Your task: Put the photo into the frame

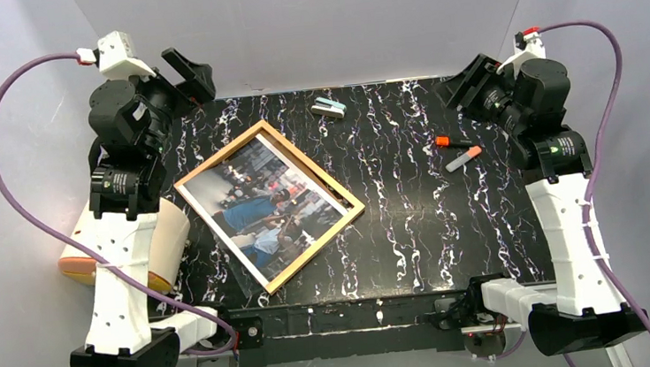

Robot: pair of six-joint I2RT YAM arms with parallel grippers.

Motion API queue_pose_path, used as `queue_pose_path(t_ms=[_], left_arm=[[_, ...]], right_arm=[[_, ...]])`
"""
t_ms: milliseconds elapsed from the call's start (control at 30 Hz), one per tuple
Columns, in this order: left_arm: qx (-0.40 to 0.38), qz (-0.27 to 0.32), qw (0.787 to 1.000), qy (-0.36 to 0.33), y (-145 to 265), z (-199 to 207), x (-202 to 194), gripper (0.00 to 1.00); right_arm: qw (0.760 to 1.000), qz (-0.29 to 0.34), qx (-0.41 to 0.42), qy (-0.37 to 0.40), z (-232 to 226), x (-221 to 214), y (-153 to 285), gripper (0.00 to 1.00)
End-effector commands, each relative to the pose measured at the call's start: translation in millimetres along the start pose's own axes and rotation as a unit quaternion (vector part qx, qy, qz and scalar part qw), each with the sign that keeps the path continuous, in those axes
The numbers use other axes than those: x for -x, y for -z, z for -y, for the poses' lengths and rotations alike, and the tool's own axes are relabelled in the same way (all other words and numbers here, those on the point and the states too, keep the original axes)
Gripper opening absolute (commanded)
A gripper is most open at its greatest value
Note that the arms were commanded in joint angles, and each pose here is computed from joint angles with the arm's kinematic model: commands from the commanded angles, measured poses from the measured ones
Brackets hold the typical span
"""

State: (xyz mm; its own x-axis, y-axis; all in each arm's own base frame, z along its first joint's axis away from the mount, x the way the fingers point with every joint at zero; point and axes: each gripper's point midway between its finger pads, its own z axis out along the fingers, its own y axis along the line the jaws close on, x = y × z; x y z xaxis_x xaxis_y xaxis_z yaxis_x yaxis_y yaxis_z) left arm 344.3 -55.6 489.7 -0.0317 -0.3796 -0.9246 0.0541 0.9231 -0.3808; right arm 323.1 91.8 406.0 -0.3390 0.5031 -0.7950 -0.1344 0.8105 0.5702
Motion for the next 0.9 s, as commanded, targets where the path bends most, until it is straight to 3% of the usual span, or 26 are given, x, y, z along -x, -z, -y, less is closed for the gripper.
queue_pose_path(t_ms=[0, 133, 467, 667, 867], left_arm=[[-0.020, -0.017, 1.000, 0.001, 1, 6, -13, 0.98], [-0.017, -0.053, 0.998, -0.003, -10, 0, -39, 0.98], [-0.029, -0.169, 0.985, 0.011, -22, -2, -119, 0.98], [-0.089, -0.307, 0.948, 0.010, -14, 16, -200, 0.98], [-0.024, -0.390, 0.919, 0.044, -1, -9, -270, 0.94]], right_arm=[[0.999, 0.013, 0.044, -0.009, -18, 5, 11, 0.70], [0.999, 0.002, 0.053, -0.005, -12, -9, 3, 0.79], [0.980, -0.177, 0.090, -0.019, 5, -90, -36, 0.81], [0.960, -0.271, 0.064, -0.024, 9, -163, -65, 0.80], [0.926, -0.372, 0.065, 0.007, -2, -245, -83, 0.72]])
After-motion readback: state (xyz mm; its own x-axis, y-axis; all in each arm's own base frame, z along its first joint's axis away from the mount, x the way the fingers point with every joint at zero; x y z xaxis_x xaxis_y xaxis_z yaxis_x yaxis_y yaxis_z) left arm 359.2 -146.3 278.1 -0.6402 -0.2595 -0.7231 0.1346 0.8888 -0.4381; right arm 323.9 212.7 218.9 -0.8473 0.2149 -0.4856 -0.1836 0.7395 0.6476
